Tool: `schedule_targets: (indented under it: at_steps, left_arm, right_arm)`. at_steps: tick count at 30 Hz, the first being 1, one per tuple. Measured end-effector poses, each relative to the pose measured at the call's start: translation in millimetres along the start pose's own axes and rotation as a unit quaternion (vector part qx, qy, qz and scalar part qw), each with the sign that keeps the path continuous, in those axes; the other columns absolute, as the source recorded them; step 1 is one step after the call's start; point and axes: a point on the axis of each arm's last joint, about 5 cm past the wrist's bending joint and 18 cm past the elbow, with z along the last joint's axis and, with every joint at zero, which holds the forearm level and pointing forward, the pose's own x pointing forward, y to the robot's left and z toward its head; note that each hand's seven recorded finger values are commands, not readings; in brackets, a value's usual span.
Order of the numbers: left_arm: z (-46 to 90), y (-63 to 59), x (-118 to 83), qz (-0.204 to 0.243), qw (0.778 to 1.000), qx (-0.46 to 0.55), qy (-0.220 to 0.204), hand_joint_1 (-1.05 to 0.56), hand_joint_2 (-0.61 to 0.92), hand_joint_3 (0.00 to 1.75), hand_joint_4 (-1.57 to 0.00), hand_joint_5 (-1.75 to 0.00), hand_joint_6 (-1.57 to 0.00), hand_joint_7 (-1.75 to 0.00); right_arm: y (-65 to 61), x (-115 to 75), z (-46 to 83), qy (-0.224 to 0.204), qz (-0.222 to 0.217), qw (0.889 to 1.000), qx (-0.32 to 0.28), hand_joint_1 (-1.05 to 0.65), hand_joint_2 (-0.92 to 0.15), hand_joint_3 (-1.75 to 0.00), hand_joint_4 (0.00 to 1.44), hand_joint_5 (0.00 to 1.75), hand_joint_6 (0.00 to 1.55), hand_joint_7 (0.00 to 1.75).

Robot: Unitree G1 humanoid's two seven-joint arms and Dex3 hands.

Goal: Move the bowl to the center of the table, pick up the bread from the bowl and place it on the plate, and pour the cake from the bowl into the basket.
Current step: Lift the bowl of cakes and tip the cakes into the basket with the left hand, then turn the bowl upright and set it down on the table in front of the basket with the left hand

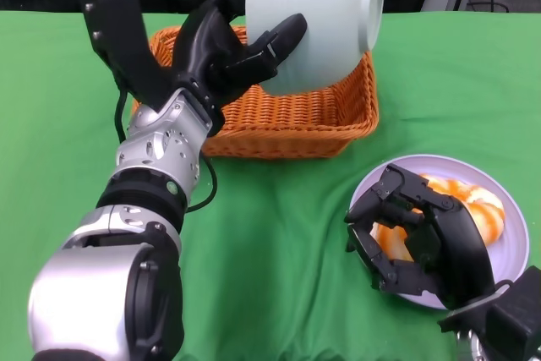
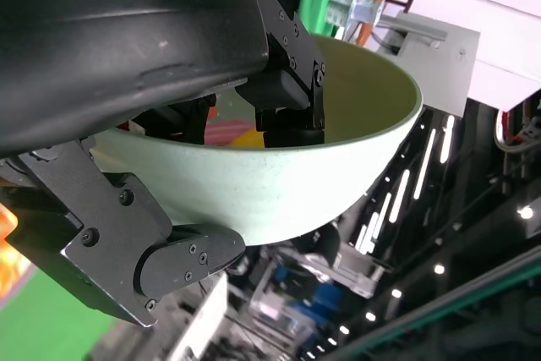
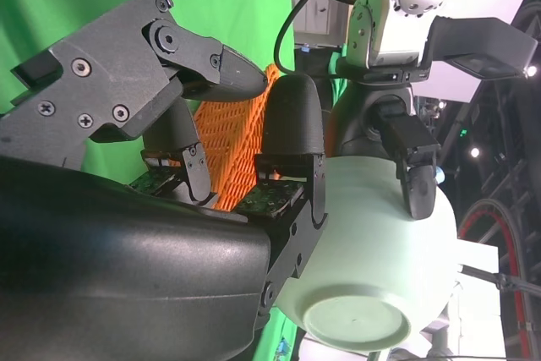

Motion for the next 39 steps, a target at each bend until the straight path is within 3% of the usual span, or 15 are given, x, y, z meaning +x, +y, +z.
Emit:
schedule_targets:
  at_steps: [8, 20, 32, 35, 39]
  left_arm:
    - [-1.4, 2.7, -0.8, -0.003, 0.994, -0.106, 0.015, -0.14, 0.81, 0.94, -0.64, -1.75, -0.66, -1.55]
    - [-3.5, 9.9, -5.8, -0.009, 0.971, -0.237, 0.033, -0.12, 0.66, 0.95, -0.67, -1.75, -0.64, -1.62]
    - [-2.7, 15.9, -10.4, -0.018, 0.951, -0.309, 0.020, -0.17, 0.69, 0.84, -0.67, -1.75, -0.60, -1.75]
    - [-3.0, 15.9, -10.6, -0.020, 0.944, -0.330, 0.014, -0.22, 0.88, 0.50, -0.64, -1.75, -0.55, -1.75]
    - [-3.6, 16.3, -11.2, -0.020, 0.938, -0.347, 0.006, -0.21, 0.92, 0.44, -0.63, -1.75, -0.53, -1.75]
  right_arm:
    - [0.1, -0.6, -0.4, -0.002, 0.000, 1.000, -0.001, -0.22, -0.51, -0.96, 0.71, 1.60, 0.64, 1.38]
    - [1.2, -0.1, -3.2, 0.000, 0.004, 1.000, 0.004, -0.22, -0.53, -0.91, 0.71, 1.60, 0.64, 1.36]
    - [1.8, -1.7, -5.6, 0.003, 0.007, 1.000, 0.008, -0.21, -0.56, -0.87, 0.72, 1.59, 0.65, 1.36]
    - [2.0, -1.4, -5.6, 0.003, 0.007, 1.000, 0.008, -0.21, -0.57, -0.87, 0.72, 1.59, 0.64, 1.36]
    - [2.1, -1.3, -5.6, 0.003, 0.008, 1.000, 0.009, -0.21, -0.57, -0.85, 0.72, 1.59, 0.64, 1.36]
